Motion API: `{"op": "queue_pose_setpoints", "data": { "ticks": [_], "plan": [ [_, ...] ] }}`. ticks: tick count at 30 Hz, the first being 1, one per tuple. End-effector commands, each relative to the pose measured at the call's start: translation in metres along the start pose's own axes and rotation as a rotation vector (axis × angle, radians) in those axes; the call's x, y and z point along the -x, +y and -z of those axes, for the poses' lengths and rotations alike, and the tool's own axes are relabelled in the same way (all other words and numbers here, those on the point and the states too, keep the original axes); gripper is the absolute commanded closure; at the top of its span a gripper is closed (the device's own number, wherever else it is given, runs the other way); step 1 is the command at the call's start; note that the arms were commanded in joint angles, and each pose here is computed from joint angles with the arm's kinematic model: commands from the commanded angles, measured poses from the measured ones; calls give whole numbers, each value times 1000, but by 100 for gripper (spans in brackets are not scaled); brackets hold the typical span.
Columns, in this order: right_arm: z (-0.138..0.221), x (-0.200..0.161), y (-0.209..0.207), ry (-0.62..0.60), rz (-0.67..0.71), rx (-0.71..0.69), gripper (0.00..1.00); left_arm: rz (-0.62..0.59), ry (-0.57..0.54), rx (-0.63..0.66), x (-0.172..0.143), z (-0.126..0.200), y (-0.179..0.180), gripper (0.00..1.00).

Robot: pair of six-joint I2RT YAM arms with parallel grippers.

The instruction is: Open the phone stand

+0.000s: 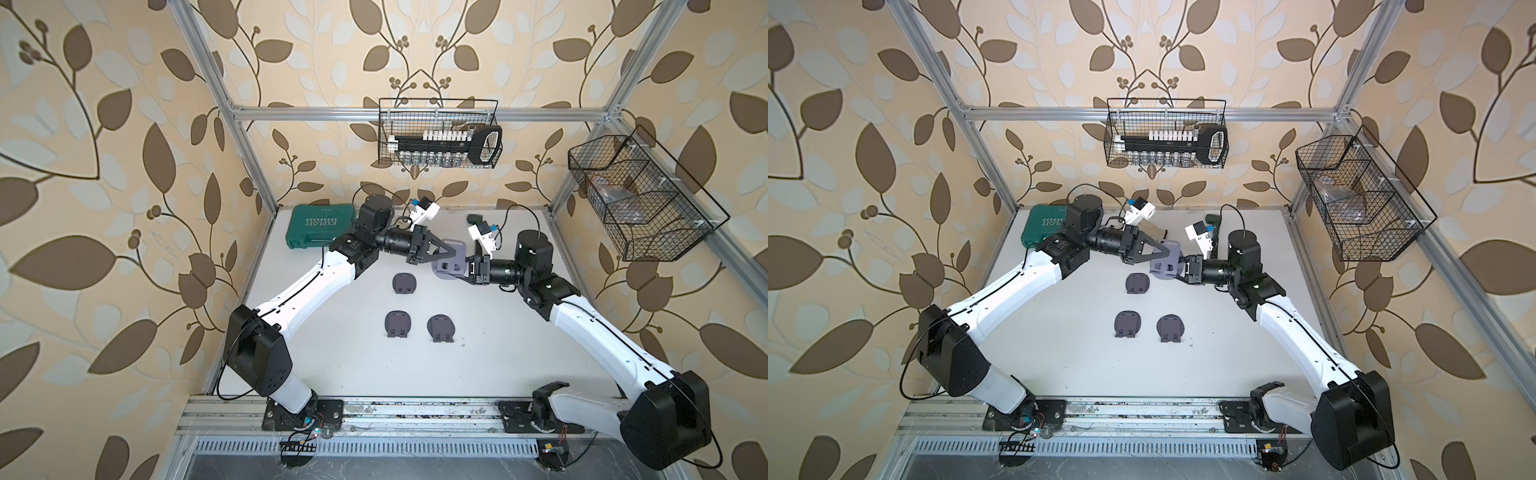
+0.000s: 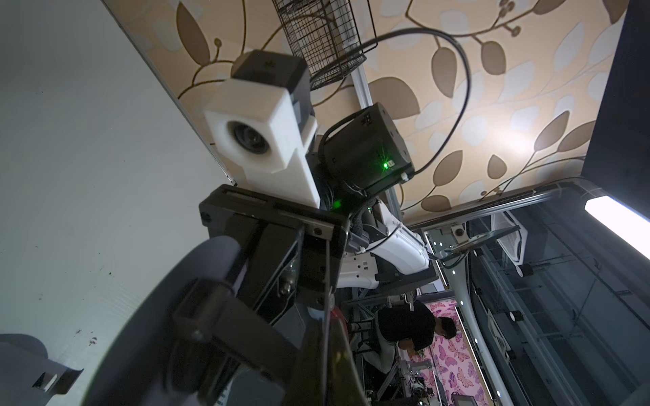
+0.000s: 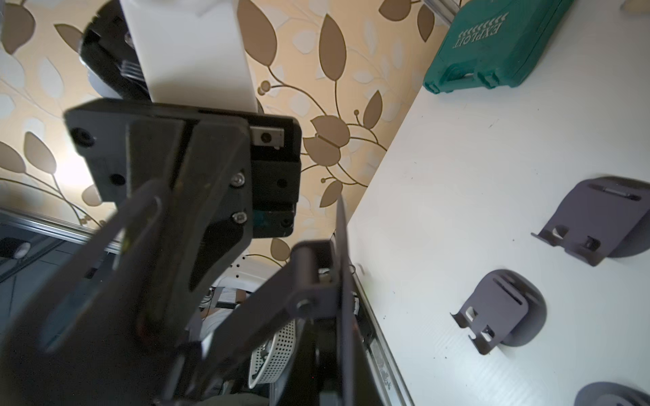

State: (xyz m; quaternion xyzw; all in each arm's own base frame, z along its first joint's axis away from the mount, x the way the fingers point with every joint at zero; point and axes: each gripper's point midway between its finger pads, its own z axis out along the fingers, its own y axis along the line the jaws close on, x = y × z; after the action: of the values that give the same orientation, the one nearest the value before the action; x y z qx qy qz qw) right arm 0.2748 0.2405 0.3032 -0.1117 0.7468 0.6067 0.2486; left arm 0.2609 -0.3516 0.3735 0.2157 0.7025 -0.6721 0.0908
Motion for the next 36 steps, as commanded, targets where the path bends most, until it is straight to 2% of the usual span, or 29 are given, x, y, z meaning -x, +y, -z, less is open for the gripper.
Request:
{"op": "queue_pose_setpoints", "data": {
  "ticks": [1,6,10,20,29,33,36],
  "plan": [
    [-1,8,20,-22,78,36,100,-33,-22,7,2,-2,-15,100],
    [-2,9,19,-32,19,47,100,-69,-22,30,0,-2,-10,100],
    [-5,13,20,-43,-89,94,100,-184,-67,71,0,2,-8,100],
    [-5,29,22,-142,-301,245,100,-352,-150,17,9,2,-16,100],
    [-10,18,10,-109,-342,231,100,-538,-177,17,15,9,-46,100],
    [-9,11,10,-86,-331,215,100,-546,-173,28,25,7,-48,100],
    [-8,3,9,-62,-284,158,100,-500,-191,46,39,9,-44,100]
  ]
}}
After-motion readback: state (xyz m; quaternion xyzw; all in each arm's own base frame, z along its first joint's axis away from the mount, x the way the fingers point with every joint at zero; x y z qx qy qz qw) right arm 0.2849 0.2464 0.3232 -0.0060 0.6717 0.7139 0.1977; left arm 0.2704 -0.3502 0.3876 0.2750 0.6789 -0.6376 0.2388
